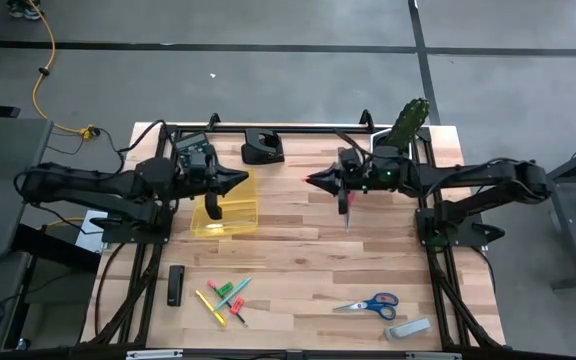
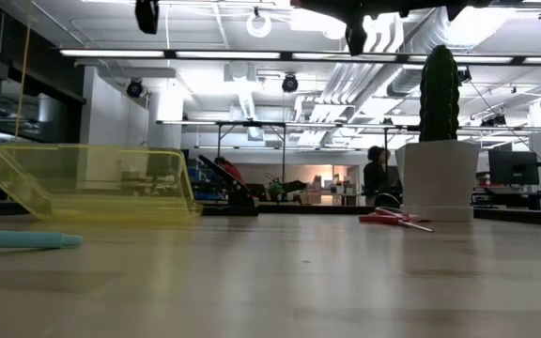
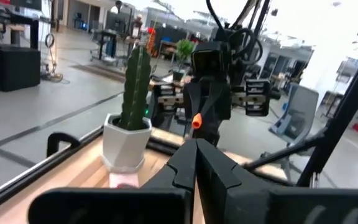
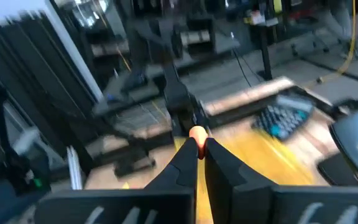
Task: Pack school essentials
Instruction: Put the orange pencil top eraser into the yellow supply box
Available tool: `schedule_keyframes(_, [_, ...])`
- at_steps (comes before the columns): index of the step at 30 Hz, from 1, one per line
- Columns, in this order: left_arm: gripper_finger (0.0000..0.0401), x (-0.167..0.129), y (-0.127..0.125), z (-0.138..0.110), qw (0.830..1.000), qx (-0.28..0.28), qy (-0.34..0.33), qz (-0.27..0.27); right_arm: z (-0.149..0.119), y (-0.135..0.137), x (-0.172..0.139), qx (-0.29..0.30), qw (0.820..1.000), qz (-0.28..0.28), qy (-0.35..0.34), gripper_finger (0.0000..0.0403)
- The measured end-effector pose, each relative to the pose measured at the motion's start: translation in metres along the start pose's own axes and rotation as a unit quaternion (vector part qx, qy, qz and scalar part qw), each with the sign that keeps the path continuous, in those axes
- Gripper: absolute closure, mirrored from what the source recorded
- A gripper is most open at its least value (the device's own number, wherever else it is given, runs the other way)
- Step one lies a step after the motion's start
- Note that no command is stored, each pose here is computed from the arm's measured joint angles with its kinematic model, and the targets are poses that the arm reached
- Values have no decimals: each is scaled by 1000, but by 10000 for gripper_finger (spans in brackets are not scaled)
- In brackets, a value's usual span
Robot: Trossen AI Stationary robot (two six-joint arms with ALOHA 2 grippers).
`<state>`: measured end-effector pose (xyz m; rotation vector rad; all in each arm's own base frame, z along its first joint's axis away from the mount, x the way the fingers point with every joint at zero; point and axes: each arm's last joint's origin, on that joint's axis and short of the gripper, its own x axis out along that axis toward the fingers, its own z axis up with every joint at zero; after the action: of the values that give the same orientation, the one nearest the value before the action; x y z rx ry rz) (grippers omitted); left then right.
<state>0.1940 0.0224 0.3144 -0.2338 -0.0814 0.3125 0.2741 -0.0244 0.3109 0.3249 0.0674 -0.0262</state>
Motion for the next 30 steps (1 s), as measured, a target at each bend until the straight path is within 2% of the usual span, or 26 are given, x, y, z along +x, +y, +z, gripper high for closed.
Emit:
schedule_keyframes(5, [374, 21, -7, -12, 1000, 6, 0, -10, -2, 8, 10, -1, 999, 29, -32, 403])
schedule_keyframes(12, [279, 53, -18, -10, 999, 19, 28, -11, -11, 18, 22, 2, 998, 52, -42, 403])
schedule_keyframes(17, [222, 69, -24, -11, 998, 21, 47, -39, -11, 18, 24, 2, 997, 46, -55, 403])
schedule_keyframes(21, [205, 78, -26, -14, 997, 20, 49, -49, -10, 18, 24, -1, 997, 38, -63, 403])
schedule_keyframes(30, [204, 98, -30, -16, 998, 38, 35, -31, -11, 19, 24, -8, 997, 53, -57, 403])
